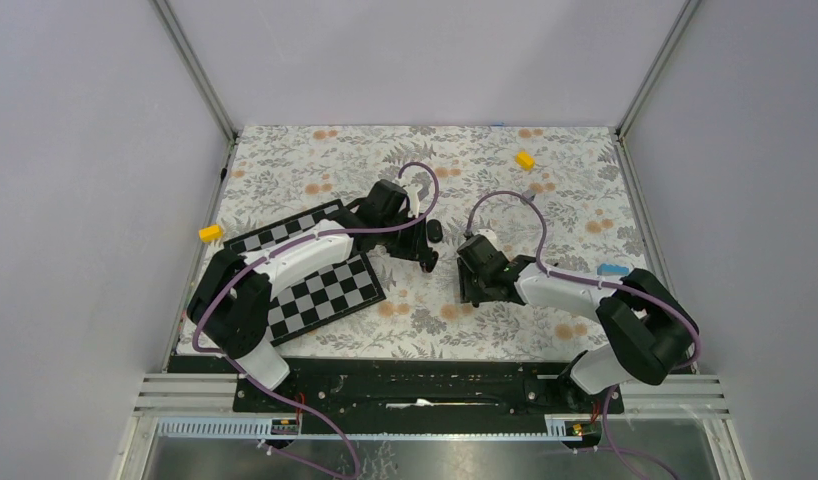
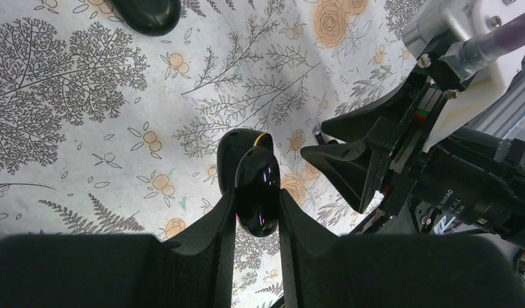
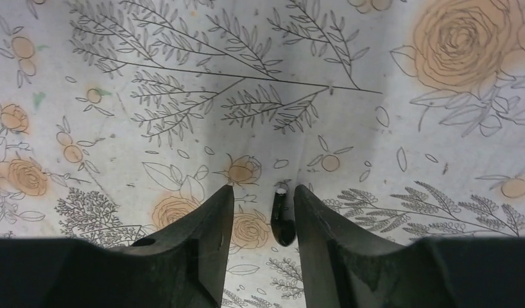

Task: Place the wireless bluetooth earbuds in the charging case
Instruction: Adjust the right earbud at the center of the board.

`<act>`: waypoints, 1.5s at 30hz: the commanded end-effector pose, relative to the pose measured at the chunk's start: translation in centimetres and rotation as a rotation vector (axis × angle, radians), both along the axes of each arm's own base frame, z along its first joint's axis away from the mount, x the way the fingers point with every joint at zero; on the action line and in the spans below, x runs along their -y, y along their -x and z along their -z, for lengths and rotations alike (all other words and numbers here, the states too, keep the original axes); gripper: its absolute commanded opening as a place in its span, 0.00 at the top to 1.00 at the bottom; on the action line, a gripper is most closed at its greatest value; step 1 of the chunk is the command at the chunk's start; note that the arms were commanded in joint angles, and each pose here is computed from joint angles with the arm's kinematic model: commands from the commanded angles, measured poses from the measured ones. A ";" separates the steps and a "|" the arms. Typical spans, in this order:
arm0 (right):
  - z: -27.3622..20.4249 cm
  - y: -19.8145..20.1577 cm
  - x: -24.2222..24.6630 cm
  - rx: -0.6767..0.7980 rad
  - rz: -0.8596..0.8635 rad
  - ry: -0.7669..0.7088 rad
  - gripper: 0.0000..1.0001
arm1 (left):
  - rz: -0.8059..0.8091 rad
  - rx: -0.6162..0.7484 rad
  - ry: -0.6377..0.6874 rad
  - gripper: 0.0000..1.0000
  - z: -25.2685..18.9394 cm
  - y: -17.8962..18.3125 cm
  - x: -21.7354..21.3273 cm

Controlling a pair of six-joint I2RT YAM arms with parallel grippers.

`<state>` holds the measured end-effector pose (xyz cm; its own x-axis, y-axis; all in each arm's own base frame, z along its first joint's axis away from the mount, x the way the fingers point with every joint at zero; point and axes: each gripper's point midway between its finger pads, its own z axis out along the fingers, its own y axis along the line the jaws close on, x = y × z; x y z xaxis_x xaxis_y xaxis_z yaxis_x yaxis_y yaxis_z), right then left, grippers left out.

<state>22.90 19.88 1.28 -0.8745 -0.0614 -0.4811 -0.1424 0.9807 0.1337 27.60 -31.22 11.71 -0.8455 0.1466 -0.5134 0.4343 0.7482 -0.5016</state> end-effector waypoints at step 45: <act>-2.0 1.4 1.1 -0.003 0.037 -0.025 0.53 | -0.001 0.058 0.036 1.00 -2.2 -1.0 0.5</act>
<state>20.03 17.88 2.90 -0.8893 -0.0387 -0.4557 -0.1214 0.9806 0.1536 27.44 -31.10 11.58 -0.8495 0.1498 -0.5058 0.4305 0.7511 -0.5005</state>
